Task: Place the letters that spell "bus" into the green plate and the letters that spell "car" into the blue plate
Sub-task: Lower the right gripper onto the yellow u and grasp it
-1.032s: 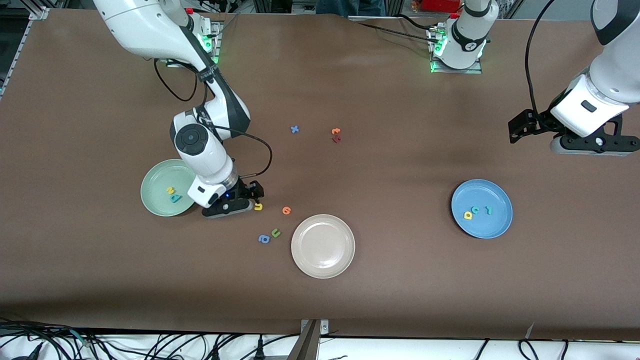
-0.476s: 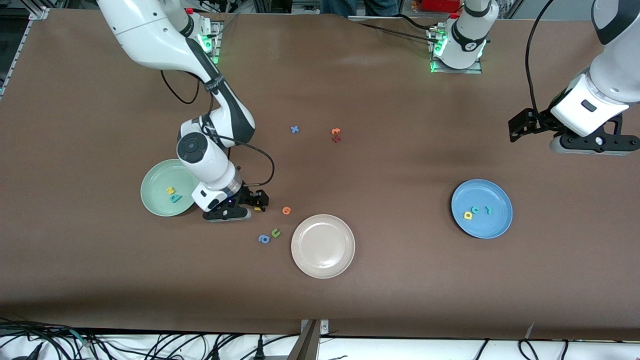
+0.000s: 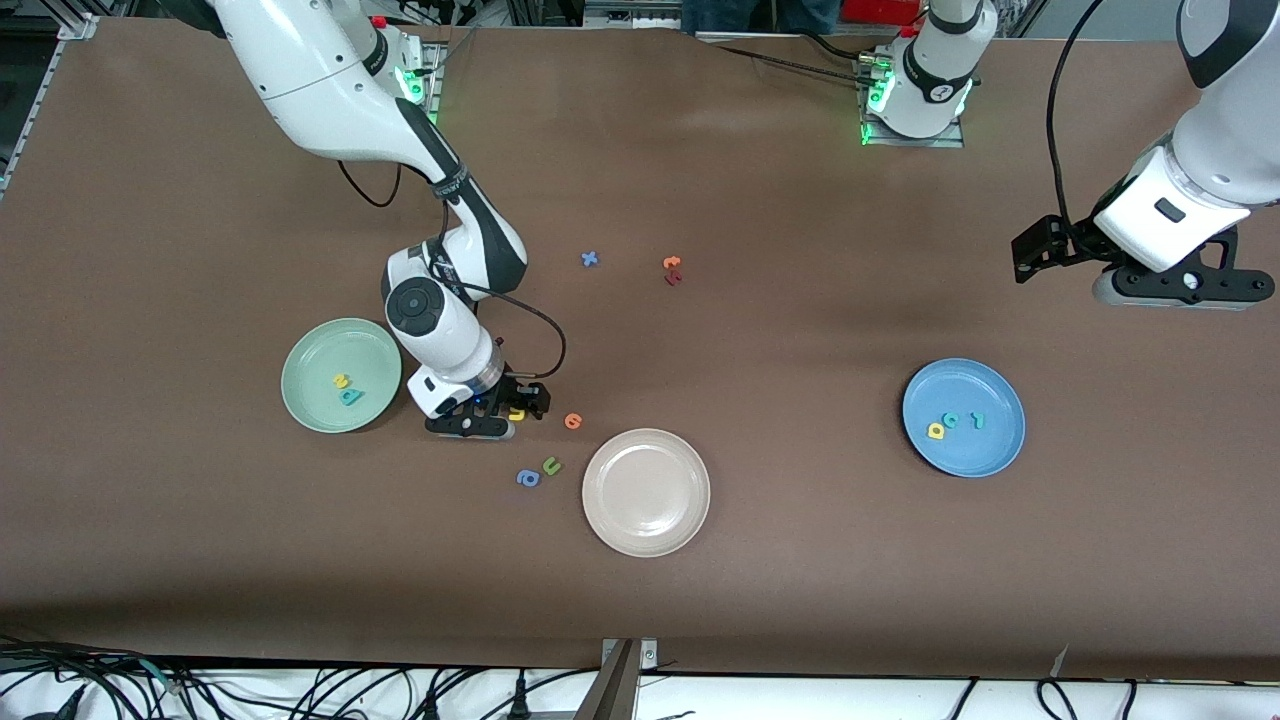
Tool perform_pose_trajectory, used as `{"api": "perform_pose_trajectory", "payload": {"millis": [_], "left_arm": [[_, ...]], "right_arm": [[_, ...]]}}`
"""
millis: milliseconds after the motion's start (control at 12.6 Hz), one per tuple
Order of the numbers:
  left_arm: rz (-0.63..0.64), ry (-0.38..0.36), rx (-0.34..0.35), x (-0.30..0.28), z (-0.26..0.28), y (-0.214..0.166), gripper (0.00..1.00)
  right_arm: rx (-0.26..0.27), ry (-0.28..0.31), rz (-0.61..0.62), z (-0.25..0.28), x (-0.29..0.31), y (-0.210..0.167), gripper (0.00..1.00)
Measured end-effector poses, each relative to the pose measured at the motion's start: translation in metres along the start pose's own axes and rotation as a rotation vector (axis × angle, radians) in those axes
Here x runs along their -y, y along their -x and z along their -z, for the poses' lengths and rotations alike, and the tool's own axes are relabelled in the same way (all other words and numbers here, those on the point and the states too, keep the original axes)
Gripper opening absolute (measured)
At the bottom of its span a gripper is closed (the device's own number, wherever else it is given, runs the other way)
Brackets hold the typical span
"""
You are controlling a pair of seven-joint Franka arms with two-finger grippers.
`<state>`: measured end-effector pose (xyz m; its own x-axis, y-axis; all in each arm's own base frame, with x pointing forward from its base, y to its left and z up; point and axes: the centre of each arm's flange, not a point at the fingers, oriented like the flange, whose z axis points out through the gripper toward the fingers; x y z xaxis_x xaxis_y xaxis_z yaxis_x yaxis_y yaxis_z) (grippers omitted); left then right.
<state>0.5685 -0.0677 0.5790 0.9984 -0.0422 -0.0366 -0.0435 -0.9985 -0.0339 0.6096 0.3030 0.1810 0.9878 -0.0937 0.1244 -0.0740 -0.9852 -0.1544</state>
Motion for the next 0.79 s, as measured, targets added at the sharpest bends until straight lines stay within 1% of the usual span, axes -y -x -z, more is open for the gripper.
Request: {"api": "perform_pose_trajectory", "payload": {"millis": [159,238,476,635,715,794], "left_arm": [[-0.001,0.0,0.0,-0.0008,0.0,0.0001,1.0],[-0.001,0.0,0.0,-0.0009,0.0,0.0001,1.0],[-0.002,0.0,0.0,-0.0009,0.0,0.0001,1.0],[-0.002,0.0,0.0,-0.0009,0.0,0.0001,1.0],[-0.002,0.0,0.0,-0.001,0.0,0.0001,1.0],[-0.002,0.0,0.0,-0.0009,0.0,0.0001,1.0]], "right_arm": [[0.001,0.001,0.0,-0.0008,-0.0004,0.0001,0.8],[0.002,0.002,-0.001,-0.0019,-0.0008,0.0005,0.77],[0.007,0.005,-0.001,-0.0055,-0.0019,0.0016,0.74],[0.007,0.005,-0.001,-0.0055,-0.002,0.0015,0.73],[0.006,0.006,-0.002,-0.0054,-0.0027,0.0011,0.66],[0.007,0.006,-0.002,-0.0056,-0.0028,0.0011,0.66]]}}
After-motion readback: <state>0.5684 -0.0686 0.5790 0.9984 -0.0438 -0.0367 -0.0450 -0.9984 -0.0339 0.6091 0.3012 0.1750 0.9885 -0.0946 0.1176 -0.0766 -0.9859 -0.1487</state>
